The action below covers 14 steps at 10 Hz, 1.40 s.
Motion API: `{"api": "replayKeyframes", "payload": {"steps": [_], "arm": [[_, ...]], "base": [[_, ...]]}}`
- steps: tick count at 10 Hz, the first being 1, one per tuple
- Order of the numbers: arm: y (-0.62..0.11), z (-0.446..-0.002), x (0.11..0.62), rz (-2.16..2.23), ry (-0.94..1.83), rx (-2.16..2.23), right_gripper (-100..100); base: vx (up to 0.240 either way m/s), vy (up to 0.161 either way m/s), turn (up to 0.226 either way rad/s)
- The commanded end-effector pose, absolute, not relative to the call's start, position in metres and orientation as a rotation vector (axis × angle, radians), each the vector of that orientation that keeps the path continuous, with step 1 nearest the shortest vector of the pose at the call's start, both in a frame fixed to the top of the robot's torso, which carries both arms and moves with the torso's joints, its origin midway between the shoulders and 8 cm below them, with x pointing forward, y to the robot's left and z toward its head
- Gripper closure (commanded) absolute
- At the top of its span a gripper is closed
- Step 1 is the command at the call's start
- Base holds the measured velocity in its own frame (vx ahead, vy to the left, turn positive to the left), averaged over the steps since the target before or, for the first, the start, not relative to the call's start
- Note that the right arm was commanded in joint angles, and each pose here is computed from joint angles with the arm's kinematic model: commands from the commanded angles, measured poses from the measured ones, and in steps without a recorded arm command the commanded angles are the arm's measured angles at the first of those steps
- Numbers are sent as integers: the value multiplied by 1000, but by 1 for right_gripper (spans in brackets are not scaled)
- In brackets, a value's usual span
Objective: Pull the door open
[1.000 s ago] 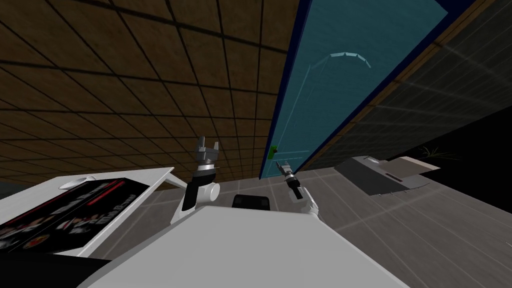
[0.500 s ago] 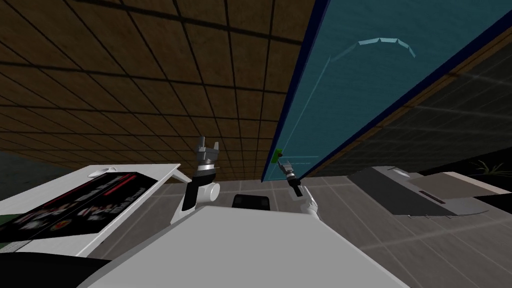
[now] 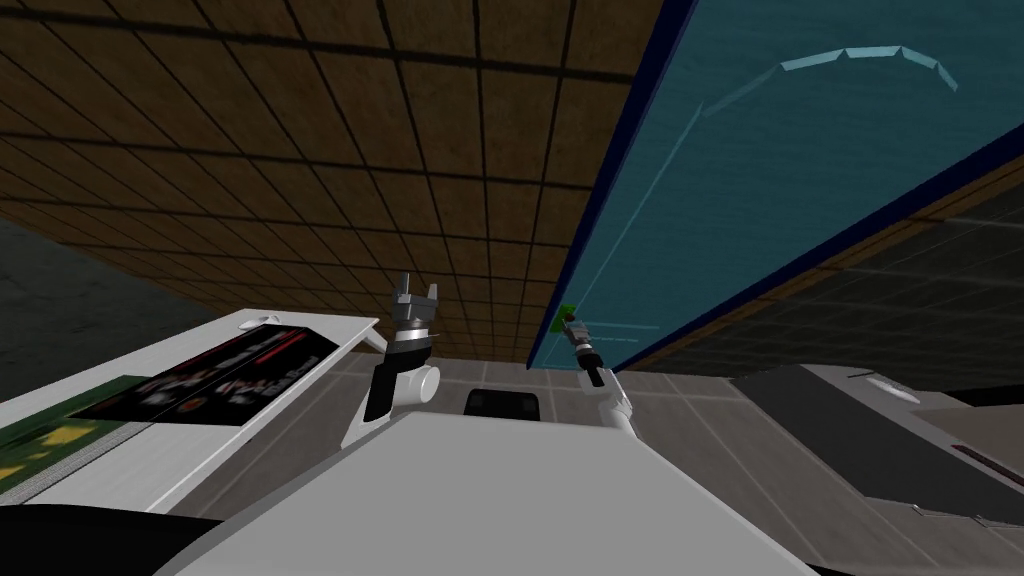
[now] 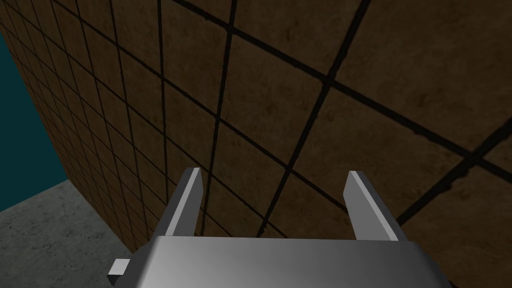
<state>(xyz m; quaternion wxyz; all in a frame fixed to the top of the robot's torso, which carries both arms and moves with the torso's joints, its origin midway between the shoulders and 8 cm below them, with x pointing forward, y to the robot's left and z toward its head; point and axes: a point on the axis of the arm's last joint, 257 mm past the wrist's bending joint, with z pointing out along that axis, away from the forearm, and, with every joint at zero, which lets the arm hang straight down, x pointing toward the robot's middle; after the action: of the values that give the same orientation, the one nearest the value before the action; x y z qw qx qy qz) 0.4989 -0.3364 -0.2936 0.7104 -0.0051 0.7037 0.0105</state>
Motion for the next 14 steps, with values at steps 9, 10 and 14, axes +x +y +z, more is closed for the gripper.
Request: {"api": "replayKeyframes", "payload": {"steps": [9,10,14], "arm": [[-358,-294,507,-25,1566,46,100],[-358,-294,507,-25,1566,46,100],[-361,-291,505,79,1549,155,100]], "base": [[15,-18,77],[0,0,0],[-18,-9,36]]}}
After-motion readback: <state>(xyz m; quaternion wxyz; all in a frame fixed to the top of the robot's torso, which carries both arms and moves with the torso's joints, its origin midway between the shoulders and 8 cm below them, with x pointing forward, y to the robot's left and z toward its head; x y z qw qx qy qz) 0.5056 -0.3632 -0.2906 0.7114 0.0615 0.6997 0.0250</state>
